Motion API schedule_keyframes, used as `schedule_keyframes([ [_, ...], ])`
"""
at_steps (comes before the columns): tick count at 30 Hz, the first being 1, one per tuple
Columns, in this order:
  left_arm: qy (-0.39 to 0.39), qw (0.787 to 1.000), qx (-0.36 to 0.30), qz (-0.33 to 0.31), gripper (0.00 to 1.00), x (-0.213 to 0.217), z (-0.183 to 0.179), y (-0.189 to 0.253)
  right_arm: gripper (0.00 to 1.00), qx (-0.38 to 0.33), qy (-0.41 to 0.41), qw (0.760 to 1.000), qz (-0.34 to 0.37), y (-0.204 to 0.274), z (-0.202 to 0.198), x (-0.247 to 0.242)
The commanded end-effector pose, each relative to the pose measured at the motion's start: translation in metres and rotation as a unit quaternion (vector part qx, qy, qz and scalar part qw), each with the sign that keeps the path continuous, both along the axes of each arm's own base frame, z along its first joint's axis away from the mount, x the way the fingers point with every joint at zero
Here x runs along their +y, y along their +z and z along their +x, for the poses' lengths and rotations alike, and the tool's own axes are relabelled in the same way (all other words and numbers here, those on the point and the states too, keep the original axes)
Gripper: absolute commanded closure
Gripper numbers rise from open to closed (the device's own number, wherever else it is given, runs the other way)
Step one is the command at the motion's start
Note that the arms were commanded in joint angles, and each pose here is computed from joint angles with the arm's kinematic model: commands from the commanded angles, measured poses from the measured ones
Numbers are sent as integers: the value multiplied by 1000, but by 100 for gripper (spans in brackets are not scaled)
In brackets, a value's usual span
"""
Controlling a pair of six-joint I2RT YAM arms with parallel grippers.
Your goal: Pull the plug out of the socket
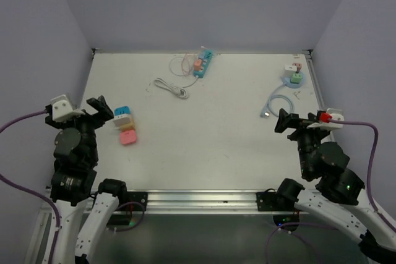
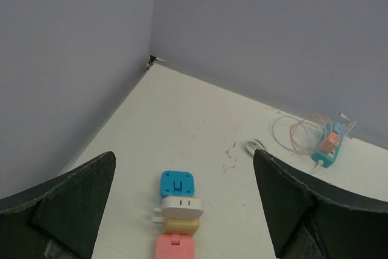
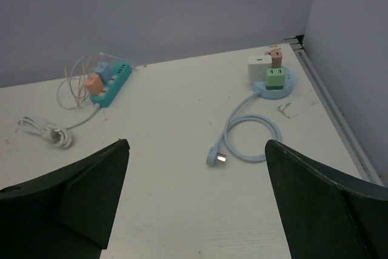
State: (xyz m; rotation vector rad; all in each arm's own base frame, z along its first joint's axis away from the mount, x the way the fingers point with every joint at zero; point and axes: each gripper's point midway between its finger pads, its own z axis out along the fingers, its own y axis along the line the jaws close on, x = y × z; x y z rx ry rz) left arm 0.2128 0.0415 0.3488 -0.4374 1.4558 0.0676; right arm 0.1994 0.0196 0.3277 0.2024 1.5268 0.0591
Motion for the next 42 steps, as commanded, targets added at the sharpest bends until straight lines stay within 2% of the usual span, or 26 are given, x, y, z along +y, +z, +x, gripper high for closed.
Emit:
schedule_keyframes([
  [1,-23,998,66,-8,0,-14,30,-27,1,12,28,999,-11,0,9,21],
  [3,-29,995,97,-12,0,-18,40,-36,1,21,31,999,-20,-3,13,27],
  [4,-27,989,147,-11,0,-20,51,-56,1,27,35,999,-27,-5,14,31],
  [6,-26,983,182,-17,0,-23,59,-63,1,49,38,997,-47,-12,19,39],
  [7,-24,973,230,-15,0,-25,66,-83,1,56,43,996,-51,-14,20,43],
  [12,-14,957,288,-28,0,-29,83,-111,1,82,75,991,-80,-23,26,63],
  [18,14,928,372,-28,0,-26,96,-166,1,79,109,988,-72,-24,23,72],
  [28,46,893,447,-13,0,-12,97,-223,1,58,122,990,-47,-19,16,70],
  [38,15,880,475,-19,0,-21,99,-250,1,58,123,990,-39,-18,15,69],
  [42,-5,878,478,-28,4,-29,102,-255,1,57,123,990,-38,-18,15,69],
])
